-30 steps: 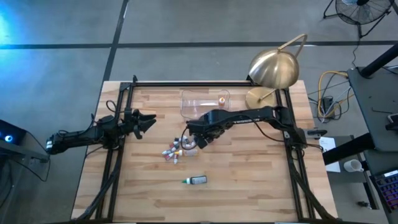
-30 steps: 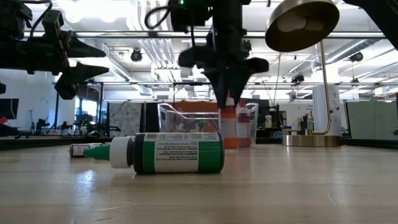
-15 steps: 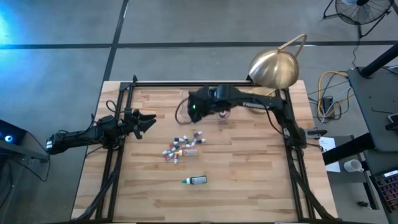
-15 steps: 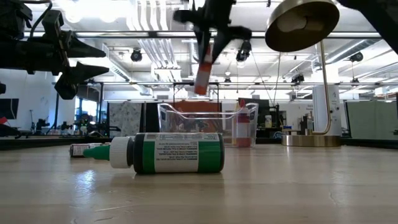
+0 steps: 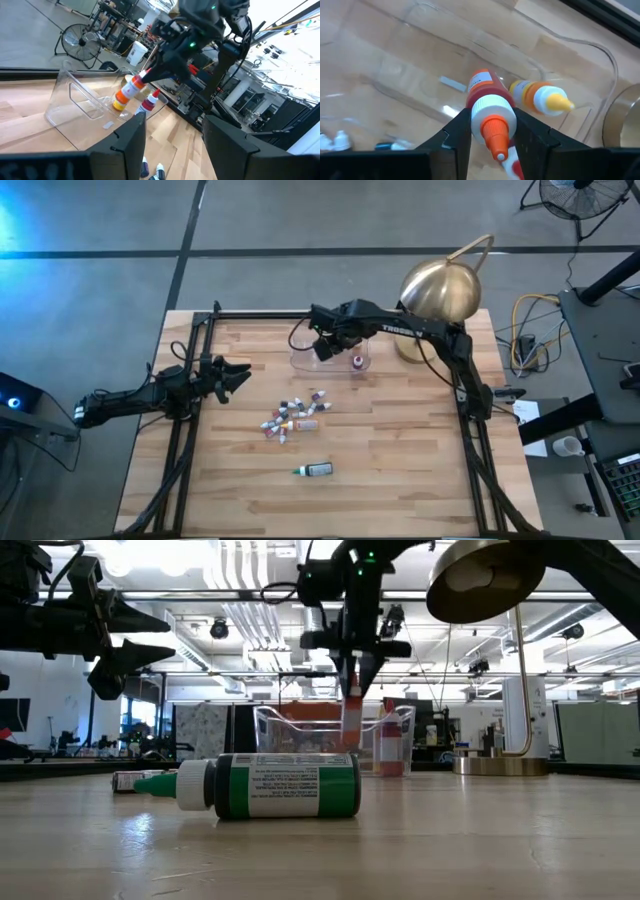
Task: Pick & Place food coloring
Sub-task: Put the big orange food coloring bottle into the transparent bin, then move the big green food coloring bottle to the middle left of the table
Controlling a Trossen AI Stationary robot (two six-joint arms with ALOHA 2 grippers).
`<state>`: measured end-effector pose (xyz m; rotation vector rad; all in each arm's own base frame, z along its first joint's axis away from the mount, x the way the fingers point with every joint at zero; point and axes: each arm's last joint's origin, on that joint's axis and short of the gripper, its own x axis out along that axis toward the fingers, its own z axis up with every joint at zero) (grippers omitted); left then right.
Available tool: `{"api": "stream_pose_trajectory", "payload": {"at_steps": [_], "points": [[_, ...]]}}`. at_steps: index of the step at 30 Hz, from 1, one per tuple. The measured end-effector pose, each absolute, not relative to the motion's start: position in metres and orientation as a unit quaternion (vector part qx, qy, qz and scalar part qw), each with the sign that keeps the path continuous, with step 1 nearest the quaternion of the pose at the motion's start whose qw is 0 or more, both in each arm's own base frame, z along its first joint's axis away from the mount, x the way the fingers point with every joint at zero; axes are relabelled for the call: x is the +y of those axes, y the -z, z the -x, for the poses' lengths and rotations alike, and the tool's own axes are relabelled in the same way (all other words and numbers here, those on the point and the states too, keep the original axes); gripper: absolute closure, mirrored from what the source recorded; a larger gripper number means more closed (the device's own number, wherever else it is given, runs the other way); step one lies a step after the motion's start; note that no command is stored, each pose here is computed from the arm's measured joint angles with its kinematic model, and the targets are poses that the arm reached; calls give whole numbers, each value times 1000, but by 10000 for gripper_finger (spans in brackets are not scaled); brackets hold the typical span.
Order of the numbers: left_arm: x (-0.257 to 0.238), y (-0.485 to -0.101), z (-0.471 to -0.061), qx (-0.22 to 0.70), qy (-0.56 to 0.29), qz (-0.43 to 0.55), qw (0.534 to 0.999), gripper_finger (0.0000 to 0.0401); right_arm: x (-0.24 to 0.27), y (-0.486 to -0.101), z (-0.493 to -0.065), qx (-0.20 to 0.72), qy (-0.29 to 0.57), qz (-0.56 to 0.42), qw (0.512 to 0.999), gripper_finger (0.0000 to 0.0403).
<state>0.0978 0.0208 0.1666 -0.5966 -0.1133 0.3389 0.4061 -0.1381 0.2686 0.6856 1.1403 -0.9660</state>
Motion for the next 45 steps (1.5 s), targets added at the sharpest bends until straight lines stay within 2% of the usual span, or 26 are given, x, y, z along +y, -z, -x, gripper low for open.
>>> {"api": "stream_pose_trajectory", "payload": {"at_steps": [8,14,19,25,32,35,39,42,45], "points": [[21,-167,-98,-55,-166,292,940,234,-149,-246,-405,514,416,-325,676,284],[21,-167,-98,-55,-166,292,940,234,-147,-227,-399,548,391,-363,644,283],[21,-167,-98,-55,-166,292,940,234,-144,-223,-397,552,395,-362,638,279],[21,-167,-98,-55,-166,292,940,234,-146,-233,-401,535,404,-352,653,241],[21,-167,-98,-55,-166,292,940,234,-143,-264,-409,501,398,-321,698,180],[21,-167,-98,-55,-166,292,940,234,-128,-285,-418,506,331,-265,751,156],[21,-167,-98,-55,-166,292,940,234,-72,-304,-436,529,157,-115,826,140],[21,-167,-98,-55,-166,292,940,234,-20,-304,-446,527,31,3,849,140],[21,-167,-98,-55,-166,292,940,234,19,-297,-450,519,-20,84,850,145]]}}
